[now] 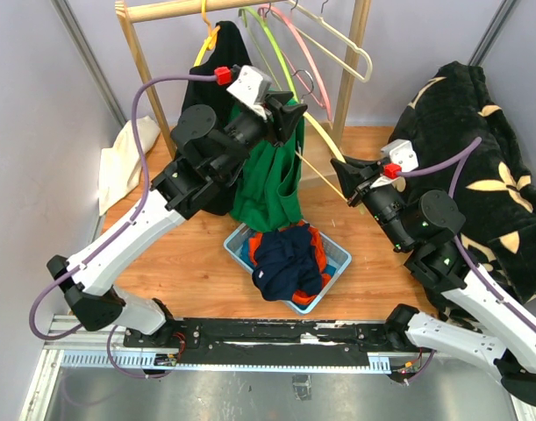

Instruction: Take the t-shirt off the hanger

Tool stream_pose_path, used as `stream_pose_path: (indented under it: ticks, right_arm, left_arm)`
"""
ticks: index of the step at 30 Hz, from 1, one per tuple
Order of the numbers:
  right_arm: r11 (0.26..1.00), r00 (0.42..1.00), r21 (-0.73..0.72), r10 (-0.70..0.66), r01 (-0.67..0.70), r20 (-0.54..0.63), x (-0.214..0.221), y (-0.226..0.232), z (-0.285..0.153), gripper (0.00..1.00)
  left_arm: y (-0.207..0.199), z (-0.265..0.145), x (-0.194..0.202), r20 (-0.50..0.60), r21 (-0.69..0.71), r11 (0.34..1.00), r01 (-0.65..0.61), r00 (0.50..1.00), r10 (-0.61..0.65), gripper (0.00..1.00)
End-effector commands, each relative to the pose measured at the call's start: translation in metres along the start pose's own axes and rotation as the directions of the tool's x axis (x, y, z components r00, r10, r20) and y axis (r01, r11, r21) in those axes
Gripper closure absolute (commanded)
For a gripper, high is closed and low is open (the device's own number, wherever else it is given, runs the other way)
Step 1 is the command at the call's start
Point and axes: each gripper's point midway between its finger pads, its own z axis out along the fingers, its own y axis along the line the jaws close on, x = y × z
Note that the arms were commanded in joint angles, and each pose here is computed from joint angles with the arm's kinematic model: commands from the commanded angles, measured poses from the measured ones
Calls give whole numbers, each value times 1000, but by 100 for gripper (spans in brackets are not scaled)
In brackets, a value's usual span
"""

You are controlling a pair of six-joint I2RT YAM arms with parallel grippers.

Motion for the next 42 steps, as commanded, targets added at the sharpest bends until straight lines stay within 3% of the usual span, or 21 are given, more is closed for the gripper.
stream_pose_path:
  ticks: [1,5,11,20,24,29,31,37,42]
  right_arm:
    - [998,992,55,-9,2,129,-38,-16,-5,99]
    - [999,990,47,-16,9,142,-43,-16,-8,99]
    - [1000,986,19,-15,12,168,-47,-13,-17,99]
    - [1000,983,-8,-4,6,183,-51,-10,-27,99]
    - [1000,983,-12,3,-1,185,-51,-11,-30,99]
    - [1000,984,-4,3,-2,180,-50,-13,-34,99]
    - [1000,984,3,-1,0,180,-50,-14,-35,99]
    - [1000,985,25,-10,6,173,-48,-19,-37,99]
    - [999,986,45,-23,16,168,-47,-23,-38,99]
  left_arm:
    - [-1,-22,-29,78,9,1000,8,997,-9,54]
    - [7,-37,-20,79,-36,999,14,997,-11,49]
    - [15,-33,23,-4,-82,997,-3,1000,3,43]
    - [24,-10,46,-29,-127,991,-44,999,41,42]
    - [33,-2,46,-27,-170,984,-45,999,41,50]
    - [35,-1,40,-9,-174,984,-33,999,32,88]
    - [35,-3,38,-9,-174,984,-30,1000,29,96]
    - [37,-14,34,-11,-187,982,-29,1000,27,97]
    - [27,-24,32,2,-124,992,-22,1000,23,84]
